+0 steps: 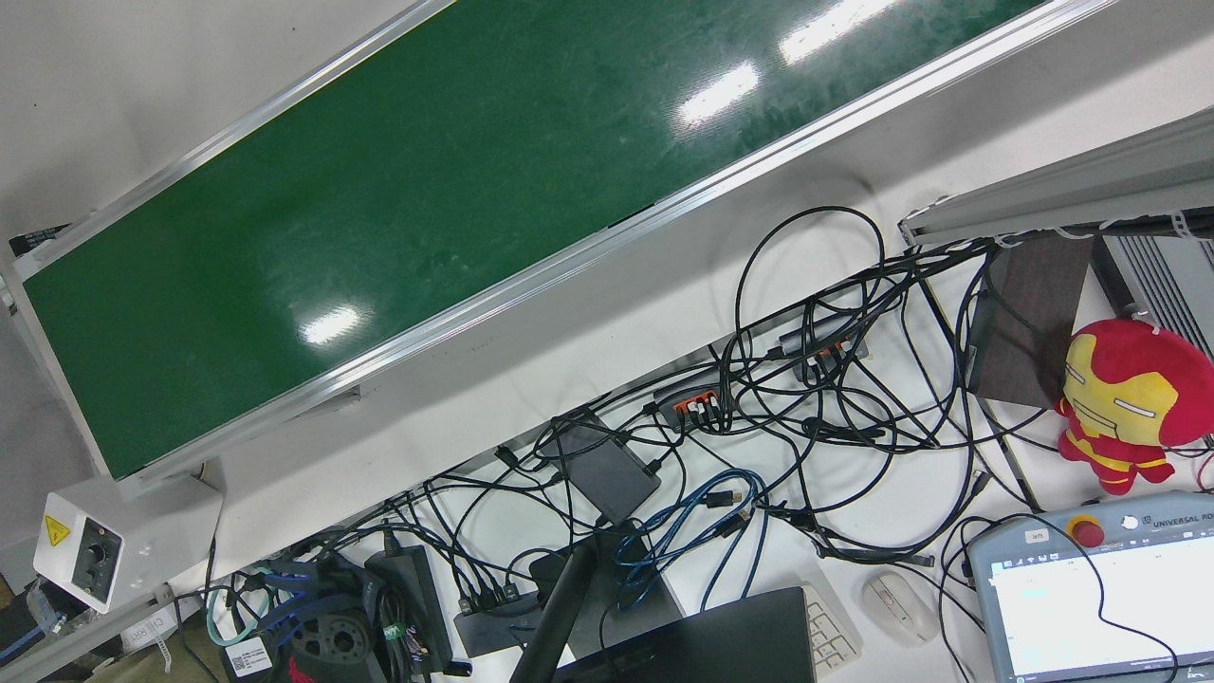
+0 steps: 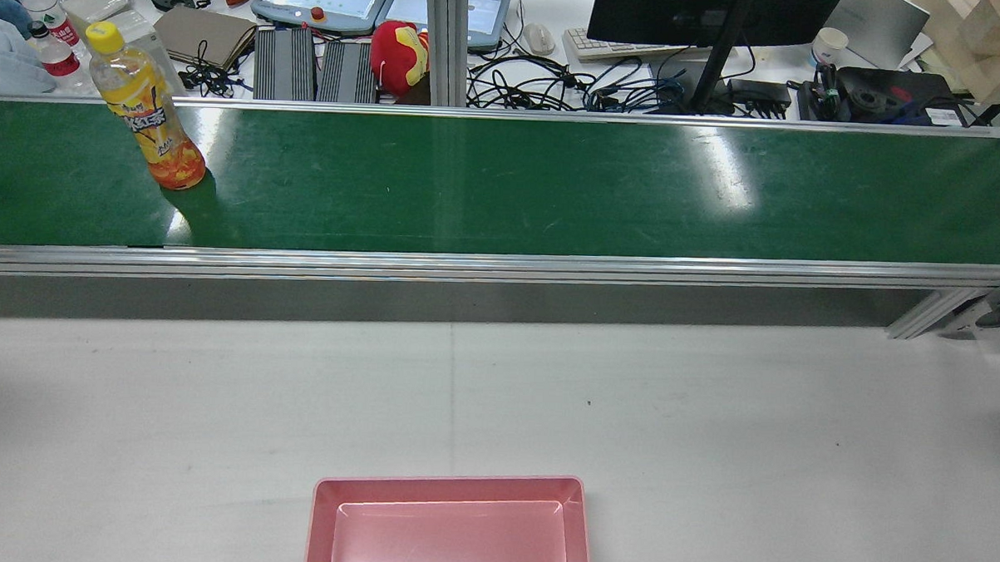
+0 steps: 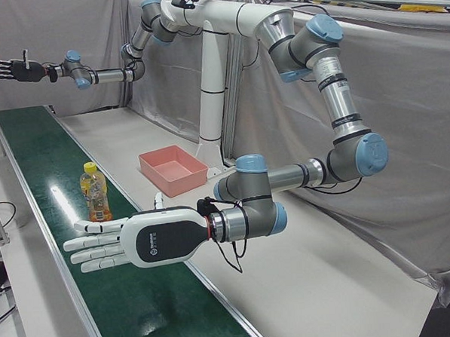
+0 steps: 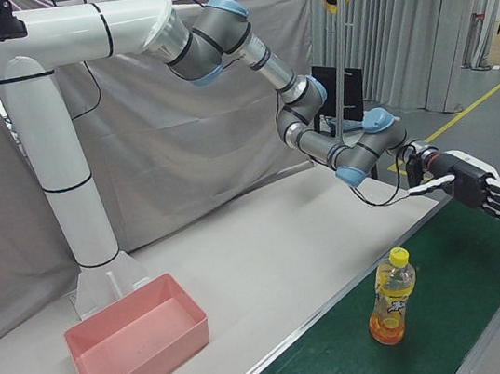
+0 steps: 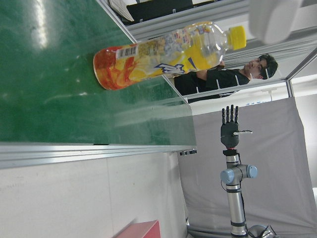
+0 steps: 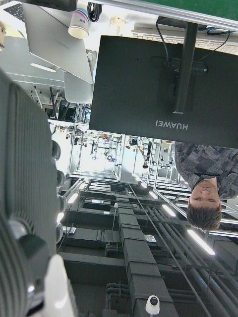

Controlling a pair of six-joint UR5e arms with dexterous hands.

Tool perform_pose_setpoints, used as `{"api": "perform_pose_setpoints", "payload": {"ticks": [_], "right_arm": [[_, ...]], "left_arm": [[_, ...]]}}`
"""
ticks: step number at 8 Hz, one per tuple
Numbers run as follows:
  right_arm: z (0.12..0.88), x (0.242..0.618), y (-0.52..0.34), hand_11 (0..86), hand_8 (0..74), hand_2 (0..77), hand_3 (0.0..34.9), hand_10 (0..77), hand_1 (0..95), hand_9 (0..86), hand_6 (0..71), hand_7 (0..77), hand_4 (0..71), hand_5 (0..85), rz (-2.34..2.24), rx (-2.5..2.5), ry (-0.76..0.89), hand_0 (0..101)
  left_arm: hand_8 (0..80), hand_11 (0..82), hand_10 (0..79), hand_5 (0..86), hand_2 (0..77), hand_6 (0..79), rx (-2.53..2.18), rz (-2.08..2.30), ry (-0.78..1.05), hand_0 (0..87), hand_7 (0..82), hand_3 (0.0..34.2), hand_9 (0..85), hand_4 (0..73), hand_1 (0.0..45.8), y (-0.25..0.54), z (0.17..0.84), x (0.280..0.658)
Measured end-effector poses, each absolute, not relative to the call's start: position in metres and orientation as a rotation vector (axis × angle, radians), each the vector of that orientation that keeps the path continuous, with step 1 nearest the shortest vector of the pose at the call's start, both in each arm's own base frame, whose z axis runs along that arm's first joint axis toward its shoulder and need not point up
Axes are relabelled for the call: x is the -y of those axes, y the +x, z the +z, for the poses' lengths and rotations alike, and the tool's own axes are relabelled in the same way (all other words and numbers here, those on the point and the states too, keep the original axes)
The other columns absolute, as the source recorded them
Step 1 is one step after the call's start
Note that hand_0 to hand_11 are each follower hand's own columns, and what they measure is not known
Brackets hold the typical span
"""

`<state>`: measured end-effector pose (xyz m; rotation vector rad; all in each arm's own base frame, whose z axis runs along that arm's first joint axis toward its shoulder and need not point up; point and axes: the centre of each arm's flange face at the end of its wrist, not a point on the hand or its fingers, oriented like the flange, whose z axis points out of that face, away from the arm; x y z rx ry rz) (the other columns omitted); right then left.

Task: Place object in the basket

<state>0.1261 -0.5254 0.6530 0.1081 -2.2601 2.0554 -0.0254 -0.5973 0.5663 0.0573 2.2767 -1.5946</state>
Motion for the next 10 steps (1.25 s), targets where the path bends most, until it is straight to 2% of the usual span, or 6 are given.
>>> {"api": "perform_pose_setpoints", "payload": {"ticks": [2,3,6,10], "right_arm": [[0.653,0.525,0.126,0.0,0.0,0.5,0.2,0.0,0.0,0.0,0.0,0.5,0.0,0.0,2.055,2.26,0.108,0],[0.653,0.525,0.126,0.0,0.0,0.5,0.2,0.0,0.0,0.0,0.0,0.5,0.0,0.0,2.055,2.26,0.107,0],[0.653,0.525,0.126,0.0,0.0,0.5,0.2,0.0,0.0,0.0,0.0,0.5,0.0,0.0,2.055,2.26,0.108,0],[0.652,0.525,0.126,0.0,0.0,0.5,0.2,0.0,0.0,0.0,0.0,0.5,0.0,0.0,2.054,2.261,0.108,0]], "left_arm": [[1.6,6.5,2.2,24.5,0.5,0.5,-2.276,-1.544,-0.003,77.6,0.5,2.1,1.1,0.5,8.2,0.005,0.556,0.597],[1.6,8.2,3.3,24.5,0.5,0.5,-2.281,-1.522,-0.022,80.2,0.5,0.9,1.1,0.5,8.2,0.015,0.547,0.597],[2.7,8.2,3.3,24.5,0.5,0.5,-2.295,-1.441,-0.116,80.3,0.5,0.8,3.8,0.5,11.4,0.071,0.512,0.598],[2.7,6.0,3.3,25.1,0.5,0.5,-2.372,-1.526,-0.235,80.2,0.5,0.8,3.8,0.5,11.4,0.166,0.475,0.601]]}}
